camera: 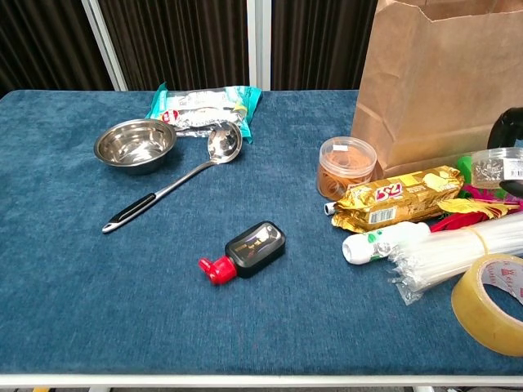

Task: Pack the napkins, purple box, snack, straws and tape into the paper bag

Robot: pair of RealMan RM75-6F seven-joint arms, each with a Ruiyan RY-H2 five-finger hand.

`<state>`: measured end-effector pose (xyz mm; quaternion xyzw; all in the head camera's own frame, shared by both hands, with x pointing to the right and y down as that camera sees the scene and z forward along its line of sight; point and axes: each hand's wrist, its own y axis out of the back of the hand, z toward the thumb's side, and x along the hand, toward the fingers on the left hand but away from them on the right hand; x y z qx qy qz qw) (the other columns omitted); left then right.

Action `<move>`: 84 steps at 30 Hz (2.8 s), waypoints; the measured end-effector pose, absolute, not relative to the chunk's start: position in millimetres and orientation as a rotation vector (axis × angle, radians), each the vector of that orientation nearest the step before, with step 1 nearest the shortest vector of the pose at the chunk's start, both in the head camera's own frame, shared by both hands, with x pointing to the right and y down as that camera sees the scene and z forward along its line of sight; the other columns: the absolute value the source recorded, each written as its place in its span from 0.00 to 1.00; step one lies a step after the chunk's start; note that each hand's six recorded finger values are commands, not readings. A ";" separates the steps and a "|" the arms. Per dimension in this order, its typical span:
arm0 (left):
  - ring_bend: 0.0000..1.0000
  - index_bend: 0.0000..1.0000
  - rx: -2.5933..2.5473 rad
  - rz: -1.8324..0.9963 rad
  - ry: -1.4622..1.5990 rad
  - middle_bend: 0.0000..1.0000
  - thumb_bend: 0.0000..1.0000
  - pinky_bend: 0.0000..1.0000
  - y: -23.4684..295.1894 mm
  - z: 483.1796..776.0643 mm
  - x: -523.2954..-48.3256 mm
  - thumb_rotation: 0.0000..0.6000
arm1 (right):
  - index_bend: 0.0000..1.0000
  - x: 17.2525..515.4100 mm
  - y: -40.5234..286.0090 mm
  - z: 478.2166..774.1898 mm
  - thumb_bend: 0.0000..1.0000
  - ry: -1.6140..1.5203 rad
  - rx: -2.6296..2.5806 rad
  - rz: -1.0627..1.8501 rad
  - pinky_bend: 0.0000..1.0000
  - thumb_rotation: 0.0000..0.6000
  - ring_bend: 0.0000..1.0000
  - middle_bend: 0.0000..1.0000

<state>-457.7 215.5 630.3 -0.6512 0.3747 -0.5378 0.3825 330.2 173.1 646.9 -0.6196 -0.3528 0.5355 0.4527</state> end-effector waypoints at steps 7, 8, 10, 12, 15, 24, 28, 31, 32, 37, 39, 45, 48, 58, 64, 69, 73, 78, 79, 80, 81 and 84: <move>0.00 0.06 -1.660 -1.354 0.961 0.01 0.16 0.11 213.7 625.5 -454.8 1.00 | 0.53 289.1 171.7 579.8 0.28 -0.941 -1.601 1.093 0.30 1.00 0.35 0.55; 0.00 0.06 -1.659 -1.351 0.961 0.01 0.16 0.11 213.3 624.7 -454.2 1.00 | 0.53 283.0 168.9 570.2 0.28 -0.952 -1.606 1.063 0.30 1.00 0.35 0.55; 0.00 0.06 -1.655 -1.344 0.961 0.01 0.15 0.11 212.3 623.0 -452.9 1.00 | 0.53 271.3 161.2 550.7 0.28 -0.975 -1.608 1.004 0.30 1.00 0.35 0.55; 0.00 0.06 -1.651 -1.342 0.963 0.01 0.15 0.11 211.0 621.9 -452.3 1.00 | 0.53 258.5 148.2 528.0 0.28 -1.005 -1.592 0.933 0.30 1.00 0.35 0.55; 0.00 0.06 -1.646 -1.341 0.961 0.01 0.16 0.11 208.8 620.8 -451.9 1.00 | 0.53 245.9 126.0 501.8 0.28 -1.046 -1.535 0.843 0.30 1.00 0.35 0.55; 0.00 0.06 -1.647 -1.344 0.961 0.01 0.16 0.11 207.1 621.7 -451.7 1.00 | 0.53 244.6 61.0 466.3 0.28 -1.168 -1.342 0.800 0.30 1.00 0.35 0.55; 0.00 0.06 -1.655 -1.350 0.954 0.01 0.16 0.11 208.9 623.9 -451.7 1.00 | 0.53 266.4 44.7 484.1 0.28 -1.179 -1.295 0.933 0.30 1.00 0.35 0.55; 0.00 0.06 -1.661 -1.353 0.944 0.01 0.16 0.11 210.6 625.8 -450.9 1.00 | 0.53 286.3 35.7 505.0 0.28 -1.165 -1.273 1.052 0.30 1.00 0.35 0.55; 0.00 0.06 -1.662 -1.353 0.942 0.01 0.16 0.11 210.7 626.1 -450.7 1.00 | 0.53 293.6 33.0 513.4 0.28 -1.156 -1.267 1.095 0.30 1.00 0.35 0.55; 0.00 0.06 -1.657 -1.358 0.938 0.01 0.15 0.11 211.4 626.3 -451.3 1.00 | 0.53 309.6 25.5 539.8 0.25 -1.131 -1.278 1.197 0.29 1.00 0.35 0.53; 0.00 0.06 -1.655 -1.361 0.938 0.01 0.16 0.11 211.6 626.3 -451.9 1.00 | 0.49 309.9 24.9 546.5 0.18 -1.120 -1.300 1.216 0.25 1.00 0.32 0.50; 0.00 0.06 -1.656 -1.362 0.934 0.01 0.16 0.11 212.4 626.4 -451.5 1.00 | 0.38 309.1 25.5 554.2 0.01 -1.104 -1.364 1.233 0.17 1.00 0.24 0.42; 0.00 0.06 -1.657 -1.360 0.935 0.01 0.16 0.11 212.0 626.3 -451.1 1.00 | 0.36 309.9 25.9 552.9 0.00 -1.113 -1.375 1.222 0.16 1.00 0.23 0.41; 0.00 0.06 -1.653 -1.348 0.942 0.01 0.16 0.11 209.7 623.5 -449.8 1.00 | 0.36 301.1 21.5 524.1 0.04 -1.195 -1.347 1.083 0.16 1.00 0.23 0.41; 0.00 0.06 -1.646 -1.340 0.949 0.01 0.16 0.11 207.3 621.1 -448.0 1.00 | 0.36 269.9 20.4 464.5 0.06 -1.288 -1.289 0.788 0.15 1.00 0.23 0.41; 0.00 0.06 -1.648 -1.337 0.949 0.01 0.16 0.11 206.8 621.2 -445.7 1.00 | 0.36 235.3 39.3 424.9 0.06 -1.293 -1.335 0.536 0.16 1.00 0.24 0.43; 0.00 0.06 -1.653 -1.338 0.941 0.01 0.16 0.11 206.9 622.4 -444.1 1.00 | 0.36 222.5 62.7 436.7 0.06 -1.200 -1.466 0.526 0.16 1.00 0.24 0.43; 0.00 0.06 -1.656 -1.343 0.939 0.01 0.16 0.11 207.7 623.1 -444.9 1.00 | 0.36 216.9 96.2 480.7 0.06 -0.946 -1.664 0.665 0.16 1.00 0.24 0.42; 0.00 0.06 -1.657 -1.345 0.939 0.01 0.16 0.11 207.9 623.2 -445.2 1.00 | 0.36 217.9 101.2 488.8 0.06 -0.890 -1.686 0.697 0.16 1.00 0.24 0.42; 0.00 0.06 -1.657 -1.346 0.939 0.01 0.16 0.11 207.9 623.3 -445.4 1.00 | 0.36 220.6 108.1 499.7 0.06 -0.814 -1.711 0.743 0.16 1.00 0.24 0.42; 0.00 0.06 -1.657 -1.345 0.940 0.01 0.16 0.11 207.9 623.3 -445.3 1.00 | 0.36 223.6 113.0 507.5 0.06 -0.758 -1.727 0.779 0.16 1.00 0.24 0.42; 0.00 0.06 -1.660 -1.345 0.940 0.01 0.16 0.11 208.5 623.9 -444.5 1.00 | 0.36 241.2 128.4 530.7 0.06 -0.585 -1.755 0.913 0.16 1.00 0.24 0.43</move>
